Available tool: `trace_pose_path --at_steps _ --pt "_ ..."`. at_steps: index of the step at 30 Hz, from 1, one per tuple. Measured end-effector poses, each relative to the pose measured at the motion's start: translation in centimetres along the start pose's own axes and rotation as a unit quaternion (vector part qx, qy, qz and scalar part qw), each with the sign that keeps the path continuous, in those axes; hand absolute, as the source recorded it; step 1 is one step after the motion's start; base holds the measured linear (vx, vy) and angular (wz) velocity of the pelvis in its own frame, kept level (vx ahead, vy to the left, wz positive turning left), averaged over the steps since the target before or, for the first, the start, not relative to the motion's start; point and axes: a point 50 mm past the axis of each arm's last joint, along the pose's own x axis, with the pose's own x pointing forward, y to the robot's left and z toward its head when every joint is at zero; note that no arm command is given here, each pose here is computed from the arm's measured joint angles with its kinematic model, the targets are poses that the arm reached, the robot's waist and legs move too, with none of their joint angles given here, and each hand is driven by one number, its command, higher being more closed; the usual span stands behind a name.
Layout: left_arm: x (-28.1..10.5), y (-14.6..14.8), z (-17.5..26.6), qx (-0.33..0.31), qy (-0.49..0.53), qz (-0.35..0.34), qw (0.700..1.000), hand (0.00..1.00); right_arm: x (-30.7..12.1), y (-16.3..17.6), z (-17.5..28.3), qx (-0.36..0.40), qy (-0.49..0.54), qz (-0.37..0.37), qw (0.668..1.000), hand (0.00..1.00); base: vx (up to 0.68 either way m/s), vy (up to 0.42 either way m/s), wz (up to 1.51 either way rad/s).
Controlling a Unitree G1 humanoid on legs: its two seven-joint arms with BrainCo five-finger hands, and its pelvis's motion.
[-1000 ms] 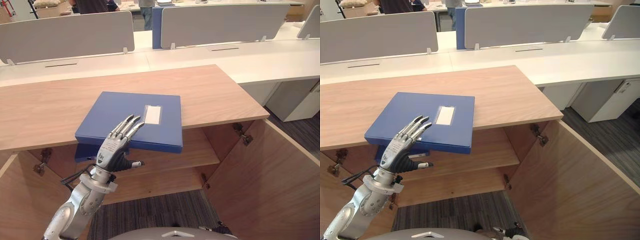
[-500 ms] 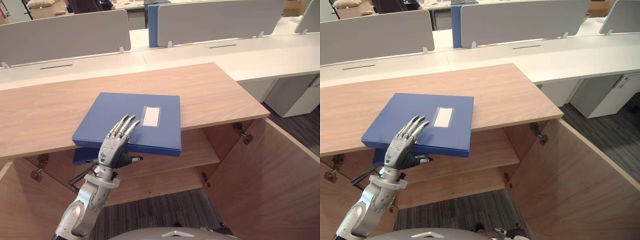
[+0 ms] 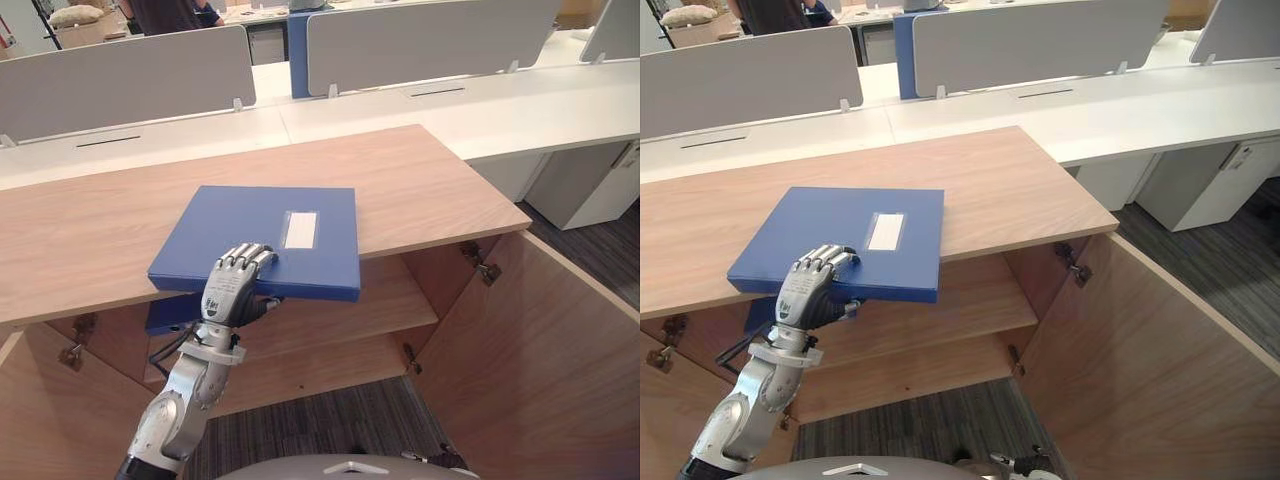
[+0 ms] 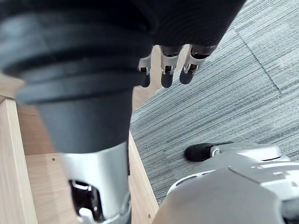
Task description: Walk over to the cabinet, pick up the folder, carry it to the office cabinet, place the folder inside the office cabinet, then close the office cabinet door
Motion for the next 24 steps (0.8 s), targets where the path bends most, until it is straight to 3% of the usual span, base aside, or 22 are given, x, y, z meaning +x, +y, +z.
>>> trace_pose_path --at_steps 17,21,24 --pt "0.8 0.9 -0.2 0.009 -0.005 0.033 0.999 1.0 0.0 0.0 0.0 0.002 0.0 0.0 1.0 0.0 0.0 0.0 -0.01" --pt "0.8 1.9 -0.2 -0.015 0.005 0.065 0.998 1.0 0.0 0.1 0.1 0.002 -0.001 -0.001 1.0 0.0 0.0 0.0 0.0" --pt "0.9 3.6 0.1 -0.055 0.026 0.128 0.99 1.0 0.0 0.1 -0.1 0.002 0.002 -0.005 1.0 0.0 0.0 0.0 0.0"
